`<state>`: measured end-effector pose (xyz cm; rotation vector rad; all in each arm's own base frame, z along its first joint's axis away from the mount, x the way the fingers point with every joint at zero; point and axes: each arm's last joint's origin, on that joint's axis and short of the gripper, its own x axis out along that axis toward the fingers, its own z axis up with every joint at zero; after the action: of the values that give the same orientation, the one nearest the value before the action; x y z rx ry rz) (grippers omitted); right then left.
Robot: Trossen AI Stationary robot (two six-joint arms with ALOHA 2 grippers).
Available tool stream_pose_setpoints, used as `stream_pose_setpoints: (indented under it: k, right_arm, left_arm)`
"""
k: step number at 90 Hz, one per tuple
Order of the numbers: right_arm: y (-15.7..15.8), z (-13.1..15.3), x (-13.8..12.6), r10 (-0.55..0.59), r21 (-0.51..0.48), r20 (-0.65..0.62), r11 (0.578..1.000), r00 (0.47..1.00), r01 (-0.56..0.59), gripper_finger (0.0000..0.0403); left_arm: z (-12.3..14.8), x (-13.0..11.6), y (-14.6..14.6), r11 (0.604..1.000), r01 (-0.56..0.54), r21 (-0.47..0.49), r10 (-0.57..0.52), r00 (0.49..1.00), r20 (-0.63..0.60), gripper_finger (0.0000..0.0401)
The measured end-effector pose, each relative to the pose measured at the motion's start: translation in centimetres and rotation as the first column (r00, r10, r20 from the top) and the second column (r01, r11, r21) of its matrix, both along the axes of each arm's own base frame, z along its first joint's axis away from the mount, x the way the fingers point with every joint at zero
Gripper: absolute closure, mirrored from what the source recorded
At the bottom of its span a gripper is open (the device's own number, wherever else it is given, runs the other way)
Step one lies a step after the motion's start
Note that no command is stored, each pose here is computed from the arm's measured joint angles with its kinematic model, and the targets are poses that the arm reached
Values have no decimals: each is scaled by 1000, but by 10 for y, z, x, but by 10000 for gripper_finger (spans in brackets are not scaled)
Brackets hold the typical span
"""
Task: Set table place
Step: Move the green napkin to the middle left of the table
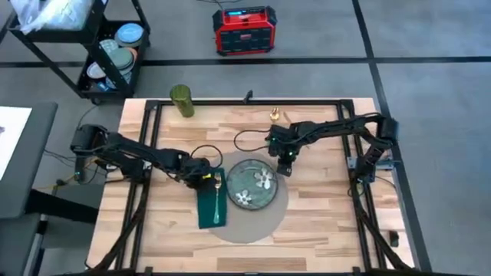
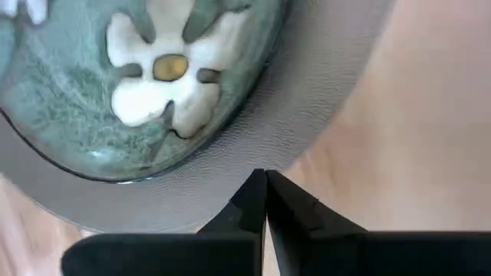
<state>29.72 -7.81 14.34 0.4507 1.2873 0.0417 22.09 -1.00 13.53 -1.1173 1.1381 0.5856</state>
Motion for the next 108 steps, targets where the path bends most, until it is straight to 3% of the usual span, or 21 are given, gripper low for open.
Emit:
stream_pose_setpoints:
  k: [18,56,92,108]
  right_arm:
    - [-1,-13,1,2,58,-34,998,999,0,403]
    - [6,-11,-2,27,86,-61,996,998,-21,403]
    - [14,-10,6,78,86,9,993,997,-78,403]
    - [13,-25,9,65,129,-28,990,998,-61,403]
  left_arm:
    - [0,1,6,999,-30,21,29,1000,10,401]
    - [1,4,10,997,-70,22,69,997,37,401]
    - [3,8,11,996,-90,24,88,992,89,401]
    - [4,9,11,995,-93,28,90,991,97,401]
